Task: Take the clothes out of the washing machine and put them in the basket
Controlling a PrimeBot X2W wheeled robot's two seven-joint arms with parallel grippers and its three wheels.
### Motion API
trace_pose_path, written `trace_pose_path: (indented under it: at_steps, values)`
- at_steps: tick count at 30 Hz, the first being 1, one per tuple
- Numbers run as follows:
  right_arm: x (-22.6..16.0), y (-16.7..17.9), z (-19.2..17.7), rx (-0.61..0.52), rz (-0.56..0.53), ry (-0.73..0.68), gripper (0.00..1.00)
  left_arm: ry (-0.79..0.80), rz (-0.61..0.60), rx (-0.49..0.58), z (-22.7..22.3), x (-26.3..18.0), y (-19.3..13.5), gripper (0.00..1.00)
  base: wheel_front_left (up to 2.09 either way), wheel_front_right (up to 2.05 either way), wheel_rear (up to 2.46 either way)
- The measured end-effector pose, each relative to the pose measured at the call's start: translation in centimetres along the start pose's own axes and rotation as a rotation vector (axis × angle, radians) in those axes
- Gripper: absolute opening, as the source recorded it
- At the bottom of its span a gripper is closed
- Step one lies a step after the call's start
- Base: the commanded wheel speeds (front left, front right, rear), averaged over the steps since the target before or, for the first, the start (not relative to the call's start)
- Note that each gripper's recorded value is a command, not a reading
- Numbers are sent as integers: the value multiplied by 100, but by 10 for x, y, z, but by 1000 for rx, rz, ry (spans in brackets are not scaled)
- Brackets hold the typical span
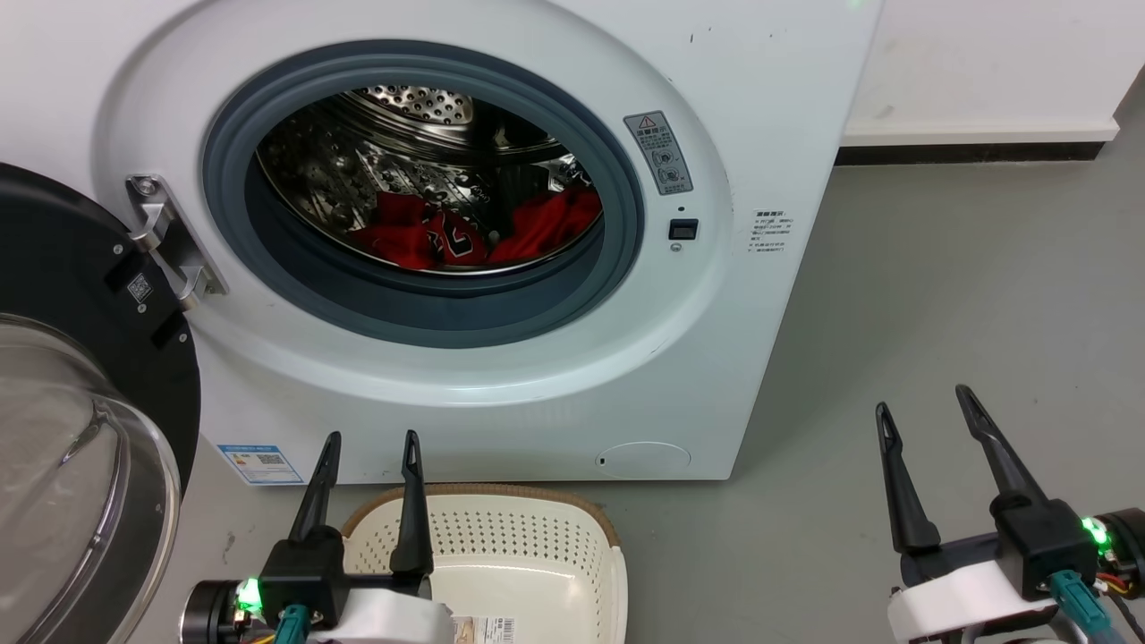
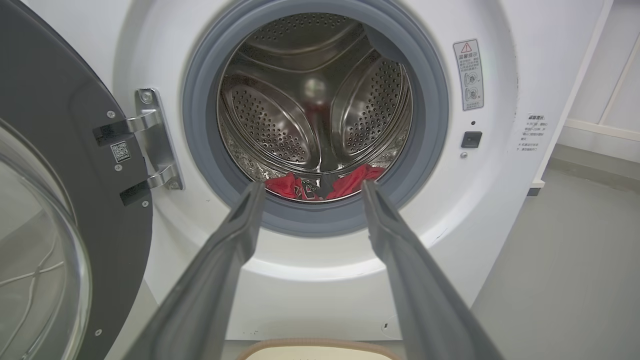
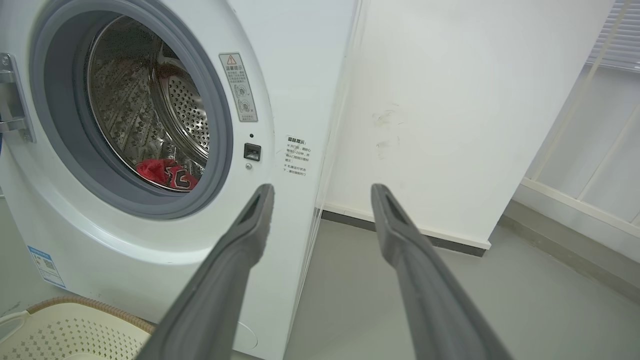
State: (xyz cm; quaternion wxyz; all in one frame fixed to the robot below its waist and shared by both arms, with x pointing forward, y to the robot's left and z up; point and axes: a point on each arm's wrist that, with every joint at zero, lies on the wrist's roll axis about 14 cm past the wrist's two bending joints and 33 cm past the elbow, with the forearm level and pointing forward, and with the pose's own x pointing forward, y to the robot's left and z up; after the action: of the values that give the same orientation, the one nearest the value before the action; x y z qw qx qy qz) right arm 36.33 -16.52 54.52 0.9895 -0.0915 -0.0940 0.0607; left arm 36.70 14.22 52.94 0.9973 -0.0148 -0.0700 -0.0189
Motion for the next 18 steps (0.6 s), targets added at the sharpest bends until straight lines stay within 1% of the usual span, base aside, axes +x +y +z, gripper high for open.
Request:
trace_pose_path:
  at_steps: [5, 12, 18]
  values:
    - [-6, -2, -15, 40, -15, 41, 100, 18, -23, 17, -8, -4, -3, 100, 0, 0, 0]
    - [-7, 1, -19, -1, 2, 51, 100, 12, -44, 60, -9, -4, -6, 100, 0, 0, 0]
    - [-7, -2, -20, 18, -10, 52, 100, 10, -42, 65, -9, -4, -6, 100, 0, 0, 0]
